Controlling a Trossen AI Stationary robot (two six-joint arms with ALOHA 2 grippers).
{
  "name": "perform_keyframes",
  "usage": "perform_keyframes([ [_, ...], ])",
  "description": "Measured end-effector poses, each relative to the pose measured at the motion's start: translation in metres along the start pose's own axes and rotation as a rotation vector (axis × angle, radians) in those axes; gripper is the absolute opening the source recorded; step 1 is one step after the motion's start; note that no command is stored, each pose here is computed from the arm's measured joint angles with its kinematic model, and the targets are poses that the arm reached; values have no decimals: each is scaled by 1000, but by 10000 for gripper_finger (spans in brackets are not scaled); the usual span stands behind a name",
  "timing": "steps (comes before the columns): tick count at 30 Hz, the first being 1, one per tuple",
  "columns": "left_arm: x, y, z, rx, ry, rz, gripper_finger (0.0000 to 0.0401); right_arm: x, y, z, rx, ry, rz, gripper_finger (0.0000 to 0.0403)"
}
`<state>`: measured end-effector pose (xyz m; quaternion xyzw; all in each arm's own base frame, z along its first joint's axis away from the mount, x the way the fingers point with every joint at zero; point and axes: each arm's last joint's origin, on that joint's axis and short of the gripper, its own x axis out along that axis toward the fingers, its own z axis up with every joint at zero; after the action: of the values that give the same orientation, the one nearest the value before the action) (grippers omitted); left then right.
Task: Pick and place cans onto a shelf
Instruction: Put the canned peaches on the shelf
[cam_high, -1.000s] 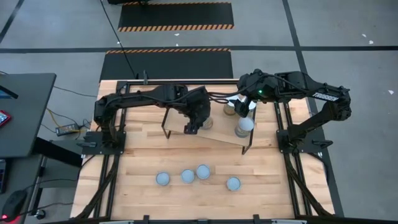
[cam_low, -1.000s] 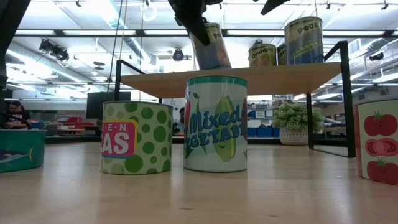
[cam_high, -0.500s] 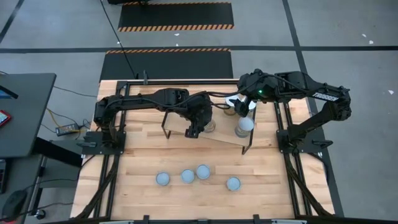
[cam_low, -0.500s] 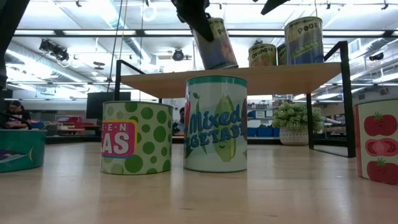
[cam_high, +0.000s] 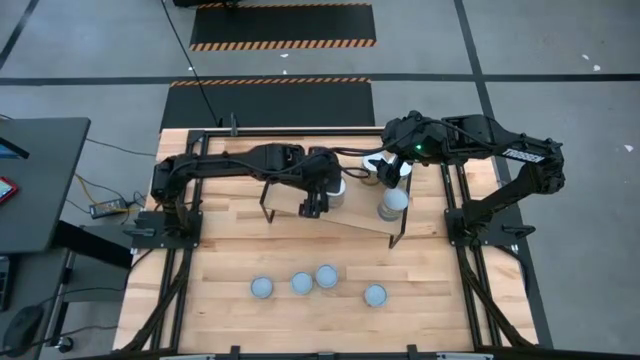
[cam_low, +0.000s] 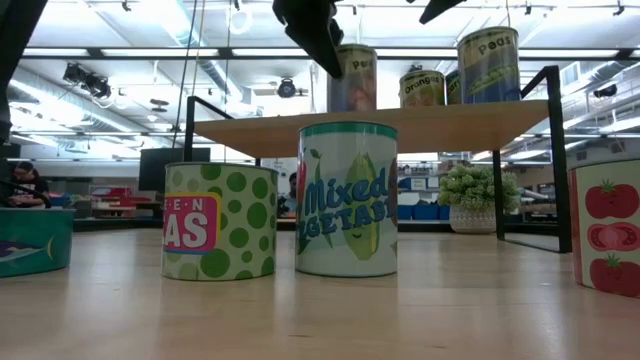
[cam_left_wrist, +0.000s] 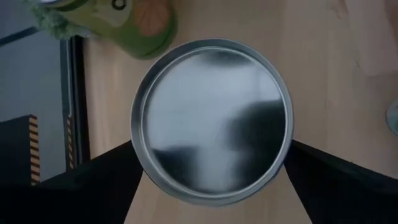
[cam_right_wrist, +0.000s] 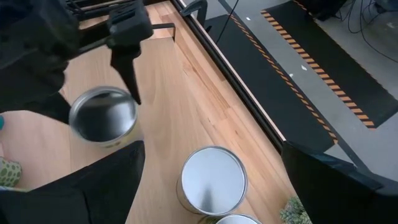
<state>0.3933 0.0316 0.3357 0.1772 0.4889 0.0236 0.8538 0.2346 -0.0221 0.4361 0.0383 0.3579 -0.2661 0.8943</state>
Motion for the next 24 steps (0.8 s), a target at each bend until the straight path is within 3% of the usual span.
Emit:
perform_keyframes([
  [10,-19,3,-1,-5,-46,-3,385,0,0,0,0,-3,-7,385],
  [18,-28,15,-17,-22,55,24,385,0,0,2,7,-18,-11,385],
  [24,-21,28,-13,-127,-26,31,385,0,0,4,17,-38,-6,385],
])
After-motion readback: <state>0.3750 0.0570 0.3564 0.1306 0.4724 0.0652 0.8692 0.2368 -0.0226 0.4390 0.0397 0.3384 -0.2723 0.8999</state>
